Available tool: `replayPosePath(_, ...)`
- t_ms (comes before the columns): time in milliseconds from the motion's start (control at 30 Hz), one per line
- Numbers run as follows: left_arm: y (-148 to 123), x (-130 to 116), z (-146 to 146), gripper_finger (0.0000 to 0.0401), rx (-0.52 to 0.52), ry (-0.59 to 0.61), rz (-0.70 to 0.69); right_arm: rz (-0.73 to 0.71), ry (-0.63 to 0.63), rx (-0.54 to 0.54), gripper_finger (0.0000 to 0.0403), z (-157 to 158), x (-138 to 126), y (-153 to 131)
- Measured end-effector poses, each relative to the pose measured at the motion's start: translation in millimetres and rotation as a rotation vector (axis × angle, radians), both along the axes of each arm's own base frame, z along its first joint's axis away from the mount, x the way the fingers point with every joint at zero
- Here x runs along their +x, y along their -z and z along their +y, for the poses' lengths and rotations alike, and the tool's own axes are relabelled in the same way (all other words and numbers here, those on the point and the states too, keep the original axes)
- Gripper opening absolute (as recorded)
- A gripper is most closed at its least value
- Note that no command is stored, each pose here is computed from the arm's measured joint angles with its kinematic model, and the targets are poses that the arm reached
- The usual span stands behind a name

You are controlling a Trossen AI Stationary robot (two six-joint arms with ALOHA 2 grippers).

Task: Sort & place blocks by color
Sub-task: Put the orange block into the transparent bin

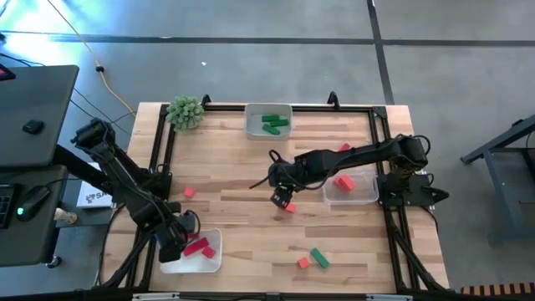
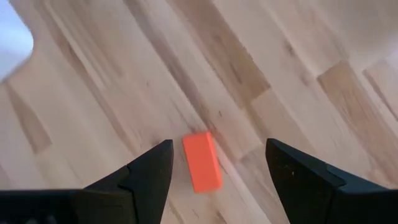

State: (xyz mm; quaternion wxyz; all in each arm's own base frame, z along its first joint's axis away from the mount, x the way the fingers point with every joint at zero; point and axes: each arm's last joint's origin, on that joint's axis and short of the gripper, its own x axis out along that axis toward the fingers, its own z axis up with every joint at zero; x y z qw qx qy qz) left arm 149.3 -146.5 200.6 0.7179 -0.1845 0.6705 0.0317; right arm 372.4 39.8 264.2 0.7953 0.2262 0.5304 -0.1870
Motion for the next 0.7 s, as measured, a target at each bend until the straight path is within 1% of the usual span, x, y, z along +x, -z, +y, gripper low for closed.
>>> replayPosePath(133,-4.2,3.5,1.3,0.0142,-0.003,0.016,-0.01,0.039,-0.061,0.026,0.0245,1.2,-0.9,3.9)
replayPosePath(267,-8.5,3.7,2.0,0.0142,0.0,0.02,0.006,0.058,-0.099,0.015,0.0245,1.4,1.5,9.9)
replayPosePath(433,-19.9,3.8,2.4,0.0142,0.024,0.041,0.016,0.107,-0.153,0.011,0.0245,1.6,6.4,24.0)
replayPosePath(600,-29.5,7.5,7.7,0.0142,0.049,0.045,0.022,0.161,-0.203,0.038,0.0245,3.6,13.0,43.3)
replayPosePath(700,-32.7,9.6,13.5,0.0142,0.084,0.031,0.028,0.191,-0.213,0.058,0.0245,4.6,16.3,54.4)
